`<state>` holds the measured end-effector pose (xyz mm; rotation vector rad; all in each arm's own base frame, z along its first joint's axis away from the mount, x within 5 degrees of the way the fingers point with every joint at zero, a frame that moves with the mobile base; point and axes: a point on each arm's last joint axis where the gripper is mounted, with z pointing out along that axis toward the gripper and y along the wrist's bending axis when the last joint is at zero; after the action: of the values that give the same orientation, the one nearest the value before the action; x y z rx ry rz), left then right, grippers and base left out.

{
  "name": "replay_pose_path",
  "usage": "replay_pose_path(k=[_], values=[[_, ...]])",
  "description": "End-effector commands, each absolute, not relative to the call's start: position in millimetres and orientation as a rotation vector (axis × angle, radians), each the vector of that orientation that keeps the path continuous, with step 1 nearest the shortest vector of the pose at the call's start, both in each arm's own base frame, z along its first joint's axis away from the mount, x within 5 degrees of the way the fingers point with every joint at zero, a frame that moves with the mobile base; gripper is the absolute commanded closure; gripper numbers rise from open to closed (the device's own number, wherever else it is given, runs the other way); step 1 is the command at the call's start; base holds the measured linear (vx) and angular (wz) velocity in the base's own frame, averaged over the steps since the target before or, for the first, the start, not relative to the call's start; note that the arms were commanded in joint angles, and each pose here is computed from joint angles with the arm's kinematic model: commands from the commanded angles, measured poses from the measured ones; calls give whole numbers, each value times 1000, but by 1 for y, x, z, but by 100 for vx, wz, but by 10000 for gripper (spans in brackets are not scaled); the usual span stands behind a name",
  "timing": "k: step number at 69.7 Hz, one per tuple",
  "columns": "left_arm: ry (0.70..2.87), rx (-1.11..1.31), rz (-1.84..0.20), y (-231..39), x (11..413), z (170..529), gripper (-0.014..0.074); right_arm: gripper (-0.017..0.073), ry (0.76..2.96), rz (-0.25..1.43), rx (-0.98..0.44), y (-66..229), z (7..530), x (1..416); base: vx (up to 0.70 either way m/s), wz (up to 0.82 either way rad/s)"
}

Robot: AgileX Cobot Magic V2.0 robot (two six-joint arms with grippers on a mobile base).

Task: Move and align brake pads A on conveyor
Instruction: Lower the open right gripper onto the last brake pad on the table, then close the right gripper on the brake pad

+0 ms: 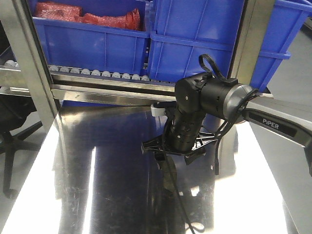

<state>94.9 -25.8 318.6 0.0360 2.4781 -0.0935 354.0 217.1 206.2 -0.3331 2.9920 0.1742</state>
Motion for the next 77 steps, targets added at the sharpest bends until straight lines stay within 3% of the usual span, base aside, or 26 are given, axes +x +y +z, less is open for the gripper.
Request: replay_pose_path(k=[1, 41, 68, 77], values=[[2393, 31, -126, -27, 98, 331, 600, 61, 2878, 232, -289, 218, 235, 358, 0, 0], [2394, 31, -126, -27, 98, 331, 600, 61, 2926, 164, -165, 226, 200, 367, 0, 0], [2396, 31, -125, -27, 98, 331, 600, 62, 2967, 139, -172, 233, 181, 365, 0, 0], [2398, 30, -124, -27, 98, 331, 600, 115, 2971, 123, -178, 232, 180, 366, 0, 0]])
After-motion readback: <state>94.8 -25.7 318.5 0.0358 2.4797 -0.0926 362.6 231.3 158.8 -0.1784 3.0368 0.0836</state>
